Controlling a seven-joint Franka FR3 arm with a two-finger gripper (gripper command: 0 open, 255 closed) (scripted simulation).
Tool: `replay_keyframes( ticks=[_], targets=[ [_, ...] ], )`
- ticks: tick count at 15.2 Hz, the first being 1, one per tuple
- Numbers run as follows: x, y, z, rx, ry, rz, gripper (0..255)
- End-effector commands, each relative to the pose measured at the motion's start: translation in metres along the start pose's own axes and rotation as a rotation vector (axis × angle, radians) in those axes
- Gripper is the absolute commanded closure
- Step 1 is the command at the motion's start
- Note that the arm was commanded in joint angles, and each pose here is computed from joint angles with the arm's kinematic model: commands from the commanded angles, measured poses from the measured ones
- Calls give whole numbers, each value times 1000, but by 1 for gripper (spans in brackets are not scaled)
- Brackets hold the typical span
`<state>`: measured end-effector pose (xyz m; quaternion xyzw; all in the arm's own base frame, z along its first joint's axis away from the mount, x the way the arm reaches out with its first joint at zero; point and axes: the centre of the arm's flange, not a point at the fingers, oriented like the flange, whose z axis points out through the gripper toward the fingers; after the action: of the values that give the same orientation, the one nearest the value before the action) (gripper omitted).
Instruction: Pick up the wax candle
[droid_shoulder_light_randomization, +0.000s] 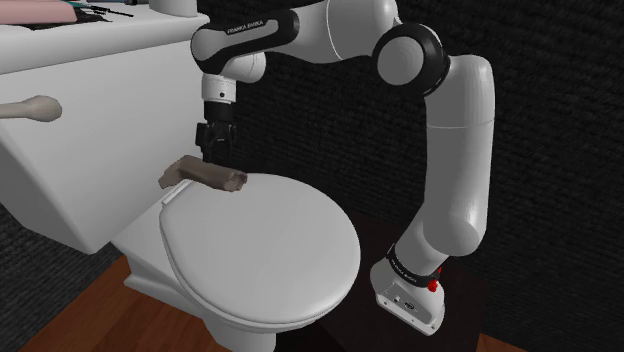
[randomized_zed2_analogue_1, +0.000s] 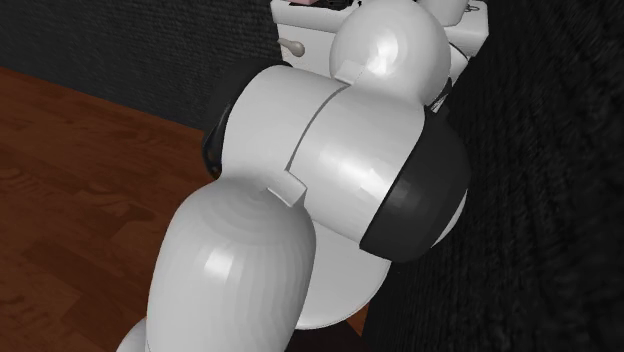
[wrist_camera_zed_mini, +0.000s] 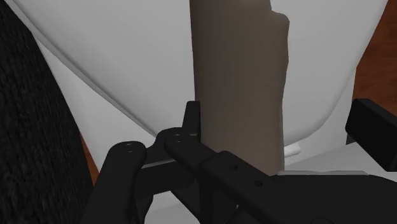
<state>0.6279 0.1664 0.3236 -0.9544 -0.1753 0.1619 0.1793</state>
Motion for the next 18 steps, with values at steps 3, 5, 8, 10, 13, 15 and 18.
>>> replay_keyframes(
  ticks=[3,5,8,10,13,15,18],
  targets=[
    [8,8,18,4,-3,-2,0],
    [11,12,27,4,-3,-2,0],
    [13,15,35,4,-3,-2,0],
    [13,15,35,4,-3,-2,255],
    [13,15,35,4,-3,-2,255],
    [13,16,36,4,-3,-2,255],
    [13,15,35,4,-3,-2,255]
  ],
)
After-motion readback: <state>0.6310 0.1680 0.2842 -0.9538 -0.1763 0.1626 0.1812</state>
